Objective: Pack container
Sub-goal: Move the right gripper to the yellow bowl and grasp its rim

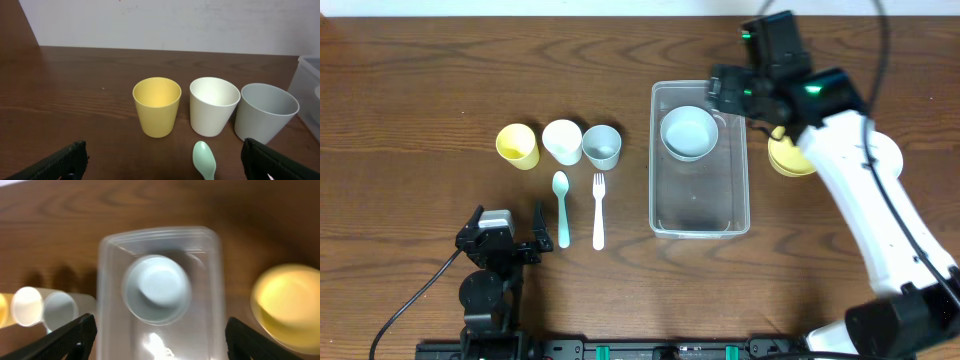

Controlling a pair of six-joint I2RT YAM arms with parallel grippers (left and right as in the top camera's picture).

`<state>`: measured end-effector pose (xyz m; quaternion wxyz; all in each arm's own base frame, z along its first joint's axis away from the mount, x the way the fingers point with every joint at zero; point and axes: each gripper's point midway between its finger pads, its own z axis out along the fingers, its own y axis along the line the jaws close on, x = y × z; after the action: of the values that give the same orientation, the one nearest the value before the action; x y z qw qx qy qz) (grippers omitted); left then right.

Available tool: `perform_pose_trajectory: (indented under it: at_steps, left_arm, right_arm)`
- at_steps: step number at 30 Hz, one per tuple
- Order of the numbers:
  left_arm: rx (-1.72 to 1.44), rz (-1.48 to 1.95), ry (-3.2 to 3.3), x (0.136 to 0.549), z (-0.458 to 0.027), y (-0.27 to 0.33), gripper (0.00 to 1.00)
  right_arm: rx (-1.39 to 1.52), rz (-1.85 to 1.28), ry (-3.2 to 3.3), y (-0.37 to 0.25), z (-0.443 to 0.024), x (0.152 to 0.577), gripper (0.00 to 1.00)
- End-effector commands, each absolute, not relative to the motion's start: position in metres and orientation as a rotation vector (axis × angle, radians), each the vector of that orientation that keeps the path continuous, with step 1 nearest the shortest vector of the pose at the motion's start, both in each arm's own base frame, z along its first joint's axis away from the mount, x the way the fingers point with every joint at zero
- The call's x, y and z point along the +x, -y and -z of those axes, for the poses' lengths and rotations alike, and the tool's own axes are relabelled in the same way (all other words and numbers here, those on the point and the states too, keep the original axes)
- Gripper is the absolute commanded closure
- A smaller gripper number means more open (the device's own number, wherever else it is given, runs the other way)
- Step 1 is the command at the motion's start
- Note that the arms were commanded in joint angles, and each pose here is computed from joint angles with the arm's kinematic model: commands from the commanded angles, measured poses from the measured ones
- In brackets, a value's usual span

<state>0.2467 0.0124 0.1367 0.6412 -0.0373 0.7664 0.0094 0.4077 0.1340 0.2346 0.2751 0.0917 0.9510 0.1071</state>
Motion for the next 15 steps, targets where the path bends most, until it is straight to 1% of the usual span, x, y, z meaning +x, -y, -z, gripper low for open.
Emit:
perform_pose_trajectory:
  at_steps: [1,8,15]
  left_arm:
    - [-0.106,-0.043,-1.797,0.244,-0.120,-0.016,0.02]
    - [-0.107,-0.043,-1.797,0.244,-0.120,-0.016,0.02]
    - [-0.106,-0.043,-1.796,0.244,-0.120,-0.016,0.02]
  right_arm:
    - [0.480,-0.170,-2.596,-0.086,-0.224,0.400,0.17]
    - [0.796,0.011,-2.717,-0.033,-0.163,0.366,0.18]
    - [1.043,0.050,-2.719,-0.008,-0.096,0.345,0.18]
